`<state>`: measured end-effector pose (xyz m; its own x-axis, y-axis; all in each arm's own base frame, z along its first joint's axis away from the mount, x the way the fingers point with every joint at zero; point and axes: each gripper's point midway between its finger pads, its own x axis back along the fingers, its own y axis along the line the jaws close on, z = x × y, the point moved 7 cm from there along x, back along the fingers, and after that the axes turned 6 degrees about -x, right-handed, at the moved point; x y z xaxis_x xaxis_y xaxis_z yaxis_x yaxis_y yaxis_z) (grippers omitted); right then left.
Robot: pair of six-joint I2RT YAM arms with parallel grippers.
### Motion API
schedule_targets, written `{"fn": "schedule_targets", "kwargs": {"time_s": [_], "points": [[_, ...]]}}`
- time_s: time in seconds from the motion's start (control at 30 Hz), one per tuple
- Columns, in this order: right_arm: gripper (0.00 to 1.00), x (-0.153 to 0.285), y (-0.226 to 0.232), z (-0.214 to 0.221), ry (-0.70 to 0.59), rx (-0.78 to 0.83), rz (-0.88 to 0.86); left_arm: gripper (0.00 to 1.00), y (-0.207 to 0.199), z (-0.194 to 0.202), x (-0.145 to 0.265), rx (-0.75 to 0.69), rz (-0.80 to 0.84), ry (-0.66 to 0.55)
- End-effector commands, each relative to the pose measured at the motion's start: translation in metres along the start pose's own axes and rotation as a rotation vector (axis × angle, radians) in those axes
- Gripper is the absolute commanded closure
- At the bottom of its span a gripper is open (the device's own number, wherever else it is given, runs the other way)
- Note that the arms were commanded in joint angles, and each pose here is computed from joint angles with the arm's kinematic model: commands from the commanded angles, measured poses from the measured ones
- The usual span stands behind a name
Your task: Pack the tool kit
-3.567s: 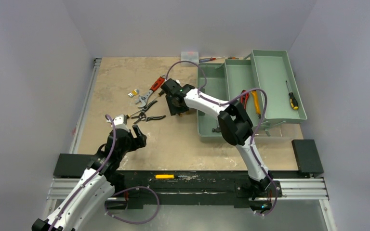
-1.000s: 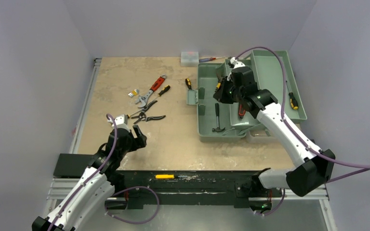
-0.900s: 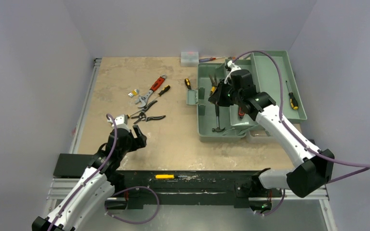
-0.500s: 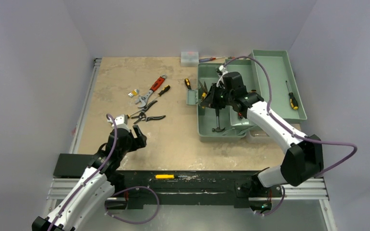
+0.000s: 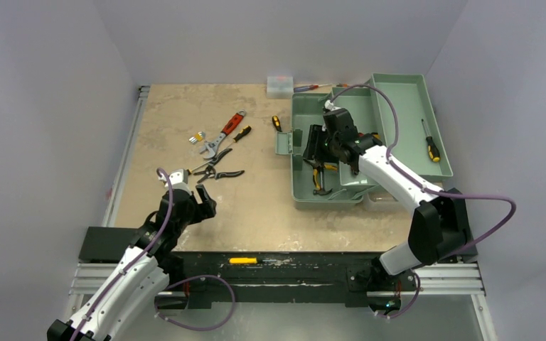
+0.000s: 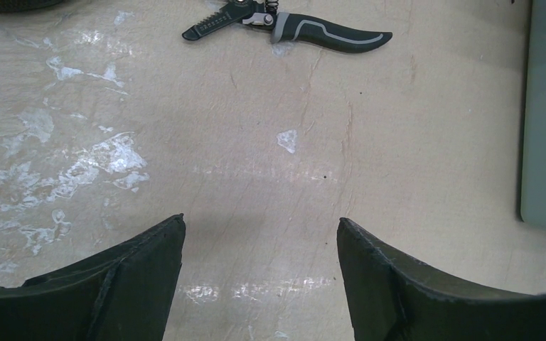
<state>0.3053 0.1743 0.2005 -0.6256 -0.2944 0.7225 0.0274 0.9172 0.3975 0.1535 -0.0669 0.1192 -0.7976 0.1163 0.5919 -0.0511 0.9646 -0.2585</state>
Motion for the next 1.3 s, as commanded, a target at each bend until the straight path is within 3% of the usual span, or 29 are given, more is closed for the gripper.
{"fn": "schedule_targets", "kwargs": {"time_s": [0.0, 0.17, 0.33, 0.6, 0.83, 1.27], "points": [[0.48, 0.019, 0.017, -0.020, -0.074, 0.063, -0.086, 0.23, -0.005, -0.018, 0.005, 0.019, -0.008, -0.062], [0.45, 0.035, 0.036, -0.020, -0.072, 0.151, -0.208, 0.16, 0.005, -0.024, 0.004, 0.083, -0.149, -0.074], [0.42, 0.044, 0.050, -0.017, -0.056, 0.243, -0.251, 0.00, 0.007, -0.042, 0.003, 0.295, -0.344, -0.028], [0.42, 0.053, 0.050, -0.006, -0.025, 0.295, -0.297, 0.03, 0.003, -0.095, -0.011, 0.602, -0.610, 0.162], [0.44, 0.069, 0.047, 0.007, -0.014, 0.305, -0.372, 0.10, 0.004, -0.106, -0.061, 0.938, -0.562, 0.310], [0.46, 0.084, 0.046, 0.015, -0.001, 0.357, -0.442, 0.12, 0.069, -0.112, -0.091, 1.142, -0.817, 0.256]]}}
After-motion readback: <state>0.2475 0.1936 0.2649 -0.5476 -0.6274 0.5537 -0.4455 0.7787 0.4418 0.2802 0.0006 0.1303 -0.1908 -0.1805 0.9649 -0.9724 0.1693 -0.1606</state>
